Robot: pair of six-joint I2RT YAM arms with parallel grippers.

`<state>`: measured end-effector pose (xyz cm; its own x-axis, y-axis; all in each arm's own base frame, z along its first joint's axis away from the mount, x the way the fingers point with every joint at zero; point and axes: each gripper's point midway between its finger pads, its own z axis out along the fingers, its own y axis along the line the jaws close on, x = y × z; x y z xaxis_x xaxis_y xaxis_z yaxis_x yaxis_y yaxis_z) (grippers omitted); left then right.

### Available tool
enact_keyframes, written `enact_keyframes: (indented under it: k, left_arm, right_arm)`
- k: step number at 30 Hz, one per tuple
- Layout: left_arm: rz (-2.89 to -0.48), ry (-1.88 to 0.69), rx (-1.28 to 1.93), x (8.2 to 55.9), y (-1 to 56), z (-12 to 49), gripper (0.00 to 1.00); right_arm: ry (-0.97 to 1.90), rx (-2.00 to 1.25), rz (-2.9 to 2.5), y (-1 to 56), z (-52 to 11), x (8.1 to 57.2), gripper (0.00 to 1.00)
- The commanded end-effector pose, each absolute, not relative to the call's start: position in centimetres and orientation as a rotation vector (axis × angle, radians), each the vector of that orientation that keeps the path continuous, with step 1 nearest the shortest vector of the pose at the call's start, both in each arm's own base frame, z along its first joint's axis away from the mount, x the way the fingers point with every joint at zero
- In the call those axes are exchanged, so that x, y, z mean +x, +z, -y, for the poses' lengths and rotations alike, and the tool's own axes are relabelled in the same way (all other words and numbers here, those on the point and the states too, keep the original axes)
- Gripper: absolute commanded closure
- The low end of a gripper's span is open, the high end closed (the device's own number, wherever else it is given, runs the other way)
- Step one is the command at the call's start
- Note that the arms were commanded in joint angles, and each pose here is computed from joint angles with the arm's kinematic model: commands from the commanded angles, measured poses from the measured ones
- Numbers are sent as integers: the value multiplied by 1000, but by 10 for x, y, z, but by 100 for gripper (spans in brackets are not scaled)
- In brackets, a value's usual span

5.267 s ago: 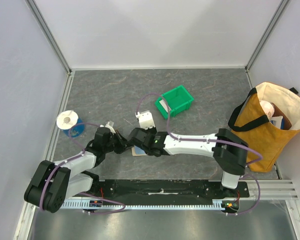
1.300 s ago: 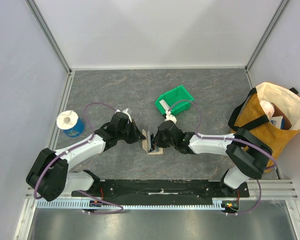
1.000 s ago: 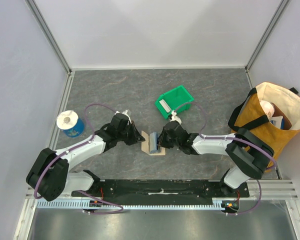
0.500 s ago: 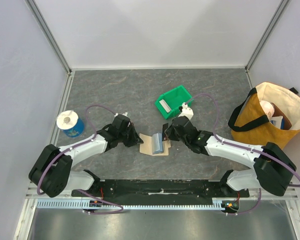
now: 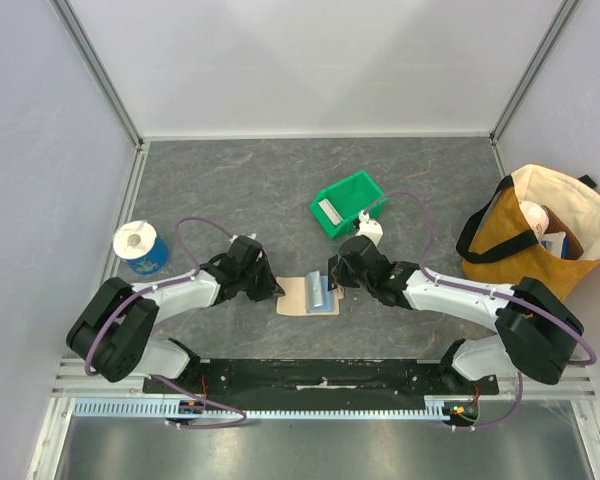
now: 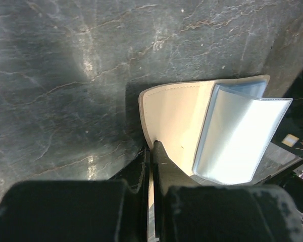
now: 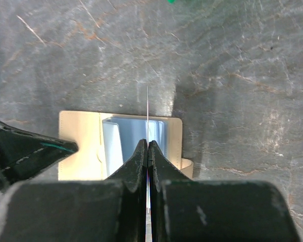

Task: Put the credit cards into the card holder
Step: Turn over the card slot in the card holder.

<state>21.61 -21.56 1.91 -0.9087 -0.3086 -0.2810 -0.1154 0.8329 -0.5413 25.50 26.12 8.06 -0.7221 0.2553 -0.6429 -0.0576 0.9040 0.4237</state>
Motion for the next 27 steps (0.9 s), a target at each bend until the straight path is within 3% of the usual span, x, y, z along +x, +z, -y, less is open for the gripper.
enact_keyframes:
  k: [1, 27]
  left_arm:
    - [-2670, -732, -337, 215, 4, 215, 98]
    - [-2679, -721, -359, 210, -13, 212, 98]
  right_arm:
    - [519, 144, -2334, 80, -262, 258, 100]
    - [364, 58, -2382, 74, -242, 254, 100]
